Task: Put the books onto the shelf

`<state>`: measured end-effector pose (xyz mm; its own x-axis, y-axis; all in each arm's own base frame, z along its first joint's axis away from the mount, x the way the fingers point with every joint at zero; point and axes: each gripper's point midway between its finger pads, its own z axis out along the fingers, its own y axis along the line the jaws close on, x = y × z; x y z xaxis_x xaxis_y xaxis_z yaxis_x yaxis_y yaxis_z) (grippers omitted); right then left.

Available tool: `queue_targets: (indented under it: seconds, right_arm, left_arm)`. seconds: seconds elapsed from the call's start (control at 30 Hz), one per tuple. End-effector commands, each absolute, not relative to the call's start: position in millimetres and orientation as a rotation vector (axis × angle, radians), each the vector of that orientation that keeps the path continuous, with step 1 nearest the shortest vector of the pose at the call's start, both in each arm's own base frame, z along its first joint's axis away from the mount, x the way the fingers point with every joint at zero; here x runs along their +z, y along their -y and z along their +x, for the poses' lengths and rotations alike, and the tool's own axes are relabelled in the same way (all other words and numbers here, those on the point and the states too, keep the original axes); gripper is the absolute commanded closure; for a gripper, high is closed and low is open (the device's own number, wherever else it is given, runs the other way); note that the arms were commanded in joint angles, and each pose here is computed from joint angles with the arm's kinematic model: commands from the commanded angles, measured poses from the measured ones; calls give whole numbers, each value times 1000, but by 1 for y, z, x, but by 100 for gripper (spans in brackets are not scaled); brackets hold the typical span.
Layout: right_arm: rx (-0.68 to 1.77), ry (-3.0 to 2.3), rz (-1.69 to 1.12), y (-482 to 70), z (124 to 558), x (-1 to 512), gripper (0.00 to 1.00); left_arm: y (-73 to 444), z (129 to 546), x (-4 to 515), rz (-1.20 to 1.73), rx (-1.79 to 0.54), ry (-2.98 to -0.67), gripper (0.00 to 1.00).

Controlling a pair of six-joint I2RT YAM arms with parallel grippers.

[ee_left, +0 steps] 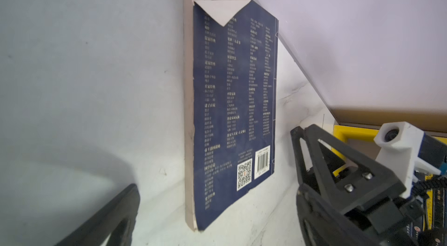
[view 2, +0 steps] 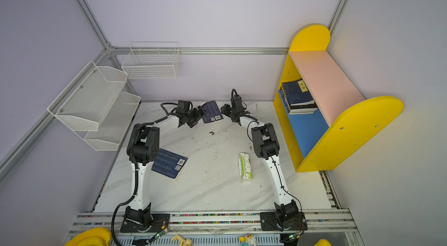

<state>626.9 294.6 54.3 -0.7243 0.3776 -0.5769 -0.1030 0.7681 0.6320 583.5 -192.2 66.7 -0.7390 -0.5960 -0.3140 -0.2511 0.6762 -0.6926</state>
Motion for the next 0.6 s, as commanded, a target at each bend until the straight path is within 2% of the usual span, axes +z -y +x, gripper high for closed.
queue_targets:
  seconds: [0.0, 0.1, 0.27, 0.4, 0.57]
  right_arm:
    - [878, -2331, 165, -311, 610, 27, 45]
    - [1003, -2367, 115, -330, 591, 23, 47]
    - [1296, -2301, 6, -352, 554, 67, 49]
    - [1382, -2310, -97, -356, 528, 85, 51]
    - [1362, -2354, -130, -348, 505, 94, 53]
  left_arm:
    - [201, 599, 80, -611, -872, -2361, 0]
    - [215, 598, 75, -602, -934, -2381, 0]
    - [237, 591, 87, -516, -1078, -2380, 3]
    - [251, 577, 97, -446, -1193, -2374, 6]
    - [264, 548, 107, -418, -1295, -2397, 8]
